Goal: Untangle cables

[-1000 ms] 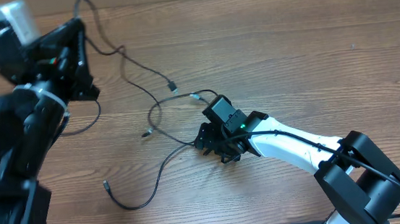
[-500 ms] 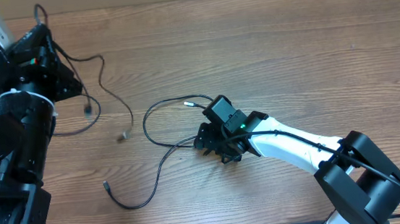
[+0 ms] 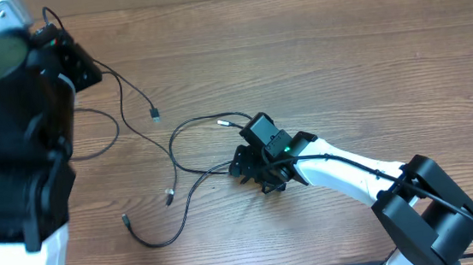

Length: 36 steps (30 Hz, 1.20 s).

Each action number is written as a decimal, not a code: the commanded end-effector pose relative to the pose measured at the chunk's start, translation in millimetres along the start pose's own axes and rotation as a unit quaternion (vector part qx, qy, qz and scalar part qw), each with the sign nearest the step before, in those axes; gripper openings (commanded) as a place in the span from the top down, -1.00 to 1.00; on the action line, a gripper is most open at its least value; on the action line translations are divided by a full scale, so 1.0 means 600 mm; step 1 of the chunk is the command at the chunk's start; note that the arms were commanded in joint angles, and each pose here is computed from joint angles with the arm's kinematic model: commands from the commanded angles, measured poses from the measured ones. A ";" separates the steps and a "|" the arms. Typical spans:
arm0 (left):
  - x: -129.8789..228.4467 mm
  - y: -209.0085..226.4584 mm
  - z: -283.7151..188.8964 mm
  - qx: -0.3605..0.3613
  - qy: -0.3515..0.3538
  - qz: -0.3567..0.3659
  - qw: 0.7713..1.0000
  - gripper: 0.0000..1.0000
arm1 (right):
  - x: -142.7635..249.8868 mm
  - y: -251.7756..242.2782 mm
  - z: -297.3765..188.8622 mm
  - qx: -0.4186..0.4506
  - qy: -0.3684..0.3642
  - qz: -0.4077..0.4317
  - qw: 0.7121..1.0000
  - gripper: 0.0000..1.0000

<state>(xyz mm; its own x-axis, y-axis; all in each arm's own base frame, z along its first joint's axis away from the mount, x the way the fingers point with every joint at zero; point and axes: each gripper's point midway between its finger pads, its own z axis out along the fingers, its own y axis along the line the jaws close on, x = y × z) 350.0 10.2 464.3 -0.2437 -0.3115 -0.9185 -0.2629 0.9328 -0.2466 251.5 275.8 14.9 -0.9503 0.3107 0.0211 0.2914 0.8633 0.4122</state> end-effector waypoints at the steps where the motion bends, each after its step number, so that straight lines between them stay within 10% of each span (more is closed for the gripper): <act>1: -0.011 0.040 0.021 -0.083 -0.018 0.016 0.996 0.92 | 0.001 -0.006 0.004 0.007 0.000 -0.002 1.000 -0.66; 21: 0.068 0.365 0.121 -0.340 0.082 -0.118 0.929 0.91 | -0.001 -0.007 0.004 0.008 -0.004 -0.002 1.000 -0.67; 36: 0.270 0.435 0.214 -0.296 0.306 -0.227 0.876 0.69 | -0.001 -0.006 0.004 0.008 -0.004 -0.002 1.000 -0.67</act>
<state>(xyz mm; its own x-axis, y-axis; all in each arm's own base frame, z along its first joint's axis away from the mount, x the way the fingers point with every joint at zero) 348.1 240.1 221.9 -0.3758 -0.8063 -0.4567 -0.8796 0.4655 -0.0982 251.5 275.6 14.8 -0.9503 0.3106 0.0205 0.2912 0.8636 0.4115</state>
